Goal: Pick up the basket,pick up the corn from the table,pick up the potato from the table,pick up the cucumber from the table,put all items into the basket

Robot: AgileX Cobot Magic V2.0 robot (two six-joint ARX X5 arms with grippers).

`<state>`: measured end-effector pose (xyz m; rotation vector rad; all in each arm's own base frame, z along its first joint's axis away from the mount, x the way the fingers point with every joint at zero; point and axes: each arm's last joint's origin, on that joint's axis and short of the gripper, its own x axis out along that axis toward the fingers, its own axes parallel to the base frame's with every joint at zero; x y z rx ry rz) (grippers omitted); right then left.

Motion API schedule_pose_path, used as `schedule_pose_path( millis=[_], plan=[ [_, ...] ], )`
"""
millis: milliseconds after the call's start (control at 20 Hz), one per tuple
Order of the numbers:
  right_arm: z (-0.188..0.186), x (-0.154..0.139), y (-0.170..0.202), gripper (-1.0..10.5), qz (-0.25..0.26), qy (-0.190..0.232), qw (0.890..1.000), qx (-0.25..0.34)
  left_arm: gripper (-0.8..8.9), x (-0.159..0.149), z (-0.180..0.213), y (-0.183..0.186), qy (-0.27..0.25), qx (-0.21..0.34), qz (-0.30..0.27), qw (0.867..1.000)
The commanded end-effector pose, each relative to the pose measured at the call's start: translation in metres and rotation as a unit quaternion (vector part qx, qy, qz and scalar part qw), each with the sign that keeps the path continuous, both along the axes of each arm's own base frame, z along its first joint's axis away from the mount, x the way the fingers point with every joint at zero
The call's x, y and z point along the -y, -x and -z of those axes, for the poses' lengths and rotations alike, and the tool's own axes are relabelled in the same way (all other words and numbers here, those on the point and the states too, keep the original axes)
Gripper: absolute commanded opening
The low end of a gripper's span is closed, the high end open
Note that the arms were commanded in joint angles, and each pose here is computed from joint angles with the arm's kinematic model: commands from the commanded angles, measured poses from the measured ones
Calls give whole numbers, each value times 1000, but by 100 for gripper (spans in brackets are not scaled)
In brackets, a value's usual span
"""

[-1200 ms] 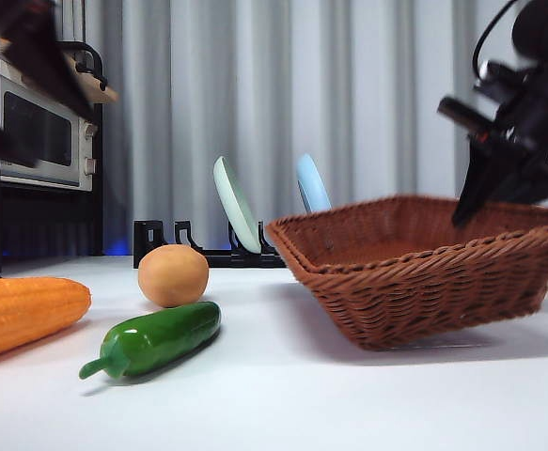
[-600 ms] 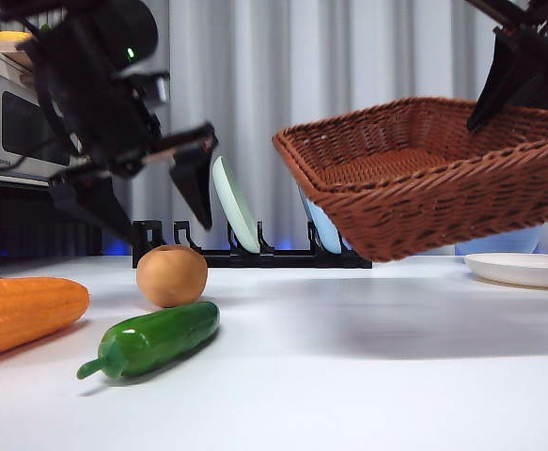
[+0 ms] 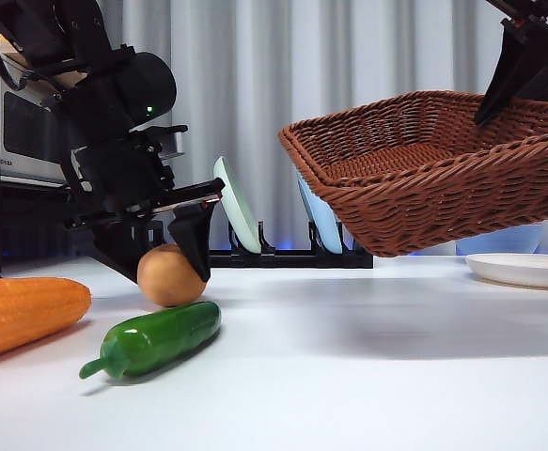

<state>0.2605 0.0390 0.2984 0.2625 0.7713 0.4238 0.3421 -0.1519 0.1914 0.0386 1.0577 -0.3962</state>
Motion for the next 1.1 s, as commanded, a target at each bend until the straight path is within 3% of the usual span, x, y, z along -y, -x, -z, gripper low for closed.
schedule_pose_path(
  millis=[50, 200, 350, 500, 800, 1050, 1100],
  plan=[
    [-3, 0, -2, -16, -3, -6, 1000, 14, -8, -2, -27, 10, 2, 26, 17, 1000],
    [0, -3, -7, -16, -1, -14, 1000, 12, -8, -10, -85, 38, 33, 94, 21, 995],
    [9, -14, -15, -16, -11, -22, 1000, -5, -8, -11, -144, 80, 92, 180, 32, 979],
    [18, -31, -21, -16, -31, -29, 999, -19, -8, 8, -169, 114, 133, 221, 71, 964],
    [18, -55, -20, -15, -60, -48, 997, -10, -8, 79, -138, 140, 82, 194, 140, 967],
    [17, -56, -19, -15, -75, -71, 994, -20, 2, 117, -97, 141, 28, 155, 168, 973],
    [17, -56, -19, -16, -78, -76, 994, -23, 73, 121, -90, 140, 21, 147, 172, 974]
  ],
)
